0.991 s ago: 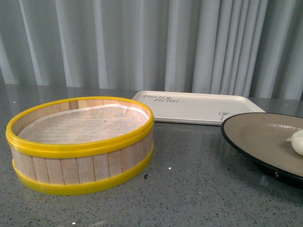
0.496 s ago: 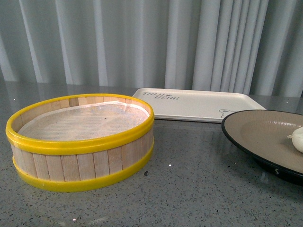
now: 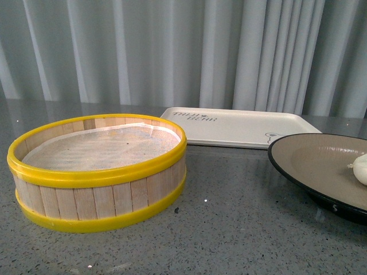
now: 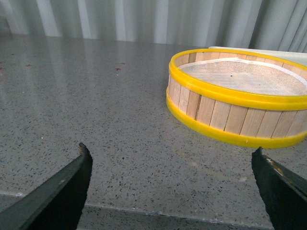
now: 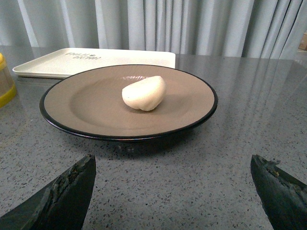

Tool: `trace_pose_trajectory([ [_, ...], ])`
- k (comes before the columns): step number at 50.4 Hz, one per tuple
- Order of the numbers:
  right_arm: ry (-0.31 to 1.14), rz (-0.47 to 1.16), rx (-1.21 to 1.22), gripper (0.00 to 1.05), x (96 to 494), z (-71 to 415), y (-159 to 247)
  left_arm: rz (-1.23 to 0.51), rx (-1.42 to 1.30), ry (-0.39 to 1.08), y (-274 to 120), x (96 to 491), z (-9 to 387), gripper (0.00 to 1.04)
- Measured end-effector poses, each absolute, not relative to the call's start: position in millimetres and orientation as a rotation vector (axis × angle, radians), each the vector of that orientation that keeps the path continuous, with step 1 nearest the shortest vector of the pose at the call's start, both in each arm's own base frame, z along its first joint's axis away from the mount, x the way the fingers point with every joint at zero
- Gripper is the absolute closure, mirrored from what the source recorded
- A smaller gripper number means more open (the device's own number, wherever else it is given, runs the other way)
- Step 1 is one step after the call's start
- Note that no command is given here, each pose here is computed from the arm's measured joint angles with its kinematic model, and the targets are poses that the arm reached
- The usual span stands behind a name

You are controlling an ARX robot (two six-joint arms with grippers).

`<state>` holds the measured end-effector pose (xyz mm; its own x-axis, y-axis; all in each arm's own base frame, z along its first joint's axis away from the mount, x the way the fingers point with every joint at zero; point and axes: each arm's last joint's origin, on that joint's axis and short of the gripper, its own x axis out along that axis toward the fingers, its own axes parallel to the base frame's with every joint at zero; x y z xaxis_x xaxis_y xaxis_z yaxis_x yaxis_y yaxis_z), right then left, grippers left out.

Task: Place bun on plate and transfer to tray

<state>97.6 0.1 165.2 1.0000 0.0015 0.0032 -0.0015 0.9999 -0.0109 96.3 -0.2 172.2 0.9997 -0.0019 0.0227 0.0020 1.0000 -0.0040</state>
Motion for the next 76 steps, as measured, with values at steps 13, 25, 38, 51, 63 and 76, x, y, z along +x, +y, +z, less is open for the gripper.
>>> trace_pose_trajectory([
  [13,-0.003,0.002,-0.011,0.08,97.6,165.2,0.1,-0.002,-0.004,-0.023,-0.2,96.3,172.2,0.07],
  [25,0.184,-0.082,-0.073,0.08,106.6,187.2,-8.1,-0.003,-0.004,-0.023,-0.2,96.3,172.2,0.07],
  [38,0.328,0.244,-0.600,0.08,101.6,243.1,-16.3,-0.002,-0.004,-0.023,-0.2,96.3,172.2,0.07],
  [51,0.347,0.407,-1.062,0.08,124.2,247.5,-25.2,-0.002,-0.004,-0.023,-0.2,96.3,172.2,0.07],
  [63,0.300,0.533,-1.272,0.08,169.4,245.4,-25.0,-0.002,-0.004,-0.023,-0.2,96.3,172.2,0.07],
  [76,0.250,0.629,-1.345,0.08,196.5,237.9,-8.9,-0.002,-0.004,-0.023,-0.2,96.3,172.2,0.07],
])
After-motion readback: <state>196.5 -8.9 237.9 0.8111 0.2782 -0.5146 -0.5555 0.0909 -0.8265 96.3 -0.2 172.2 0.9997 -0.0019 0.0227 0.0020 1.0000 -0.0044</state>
